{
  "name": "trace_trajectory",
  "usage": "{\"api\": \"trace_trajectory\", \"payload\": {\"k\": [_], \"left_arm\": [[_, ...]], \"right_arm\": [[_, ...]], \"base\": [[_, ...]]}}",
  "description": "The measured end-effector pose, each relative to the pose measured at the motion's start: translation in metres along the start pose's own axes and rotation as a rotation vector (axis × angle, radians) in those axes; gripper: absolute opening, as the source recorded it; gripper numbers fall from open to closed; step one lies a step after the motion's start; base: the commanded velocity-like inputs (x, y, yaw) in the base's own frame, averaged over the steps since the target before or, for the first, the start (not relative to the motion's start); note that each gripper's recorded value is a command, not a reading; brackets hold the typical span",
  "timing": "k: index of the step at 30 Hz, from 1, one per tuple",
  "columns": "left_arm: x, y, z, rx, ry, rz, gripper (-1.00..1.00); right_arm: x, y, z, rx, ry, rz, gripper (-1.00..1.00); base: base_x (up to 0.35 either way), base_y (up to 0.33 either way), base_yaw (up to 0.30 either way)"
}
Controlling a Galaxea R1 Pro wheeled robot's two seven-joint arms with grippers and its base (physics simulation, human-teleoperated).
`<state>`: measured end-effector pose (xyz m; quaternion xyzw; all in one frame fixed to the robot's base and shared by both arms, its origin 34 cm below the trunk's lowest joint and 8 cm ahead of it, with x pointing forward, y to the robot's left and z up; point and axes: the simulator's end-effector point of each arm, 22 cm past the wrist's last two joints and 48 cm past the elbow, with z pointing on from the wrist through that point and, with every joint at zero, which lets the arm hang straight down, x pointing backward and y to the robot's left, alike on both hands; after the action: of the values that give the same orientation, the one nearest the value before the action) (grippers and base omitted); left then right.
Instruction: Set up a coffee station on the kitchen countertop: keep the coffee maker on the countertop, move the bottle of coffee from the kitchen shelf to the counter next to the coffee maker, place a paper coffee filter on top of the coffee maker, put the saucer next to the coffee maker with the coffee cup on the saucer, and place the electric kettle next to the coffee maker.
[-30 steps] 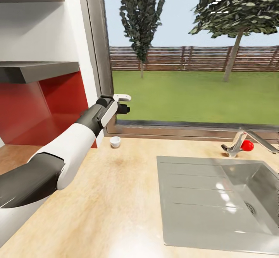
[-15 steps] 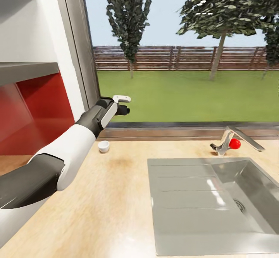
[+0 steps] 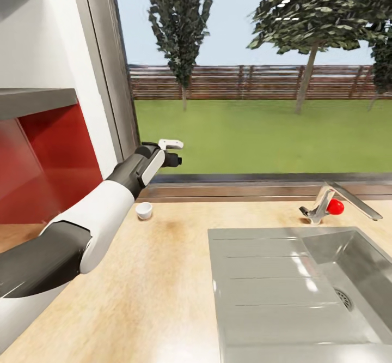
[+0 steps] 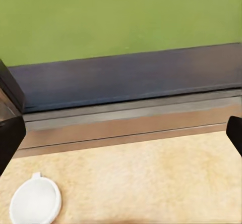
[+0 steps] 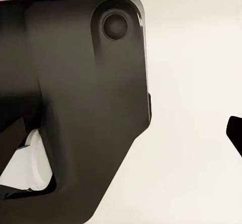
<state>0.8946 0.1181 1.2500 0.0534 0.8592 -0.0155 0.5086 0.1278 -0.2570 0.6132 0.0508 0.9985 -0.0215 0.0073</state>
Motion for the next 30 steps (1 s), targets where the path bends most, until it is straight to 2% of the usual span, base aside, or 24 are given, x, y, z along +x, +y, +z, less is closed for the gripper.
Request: {"api": "trace_trajectory", "payload": {"k": [3, 7, 24, 30], "left_arm": [[0.001, 0.000, 0.000, -0.001, 0.000, 0.000, 1.00], [0.001, 0.015, 0.002, -0.021, 0.001, -0.003, 1.00], [0.017, 0.023, 0.007, -0.031, 0.024, -0.006, 1.00], [0.018, 0.028, 0.007, -0.038, 0.025, -0.007, 1.00]], "right_arm": [[0.000, 0.000, 0.000, 0.000, 0.000, 0.000, 1.00], [0.000, 0.000, 0.000, 0.000, 0.000, 0.000, 1.00], [-0.001, 0.000, 0.000, 0.000, -0.001, 0.000, 1.00], [-0.001, 0.000, 0.000, 0.000, -0.001, 0.000, 1.00]], "base": [[0.000, 0.000, 0.000], [0.000, 0.000, 0.000], [0.000, 0.062, 0.000], [0.000, 0.191, 0.000]]}}
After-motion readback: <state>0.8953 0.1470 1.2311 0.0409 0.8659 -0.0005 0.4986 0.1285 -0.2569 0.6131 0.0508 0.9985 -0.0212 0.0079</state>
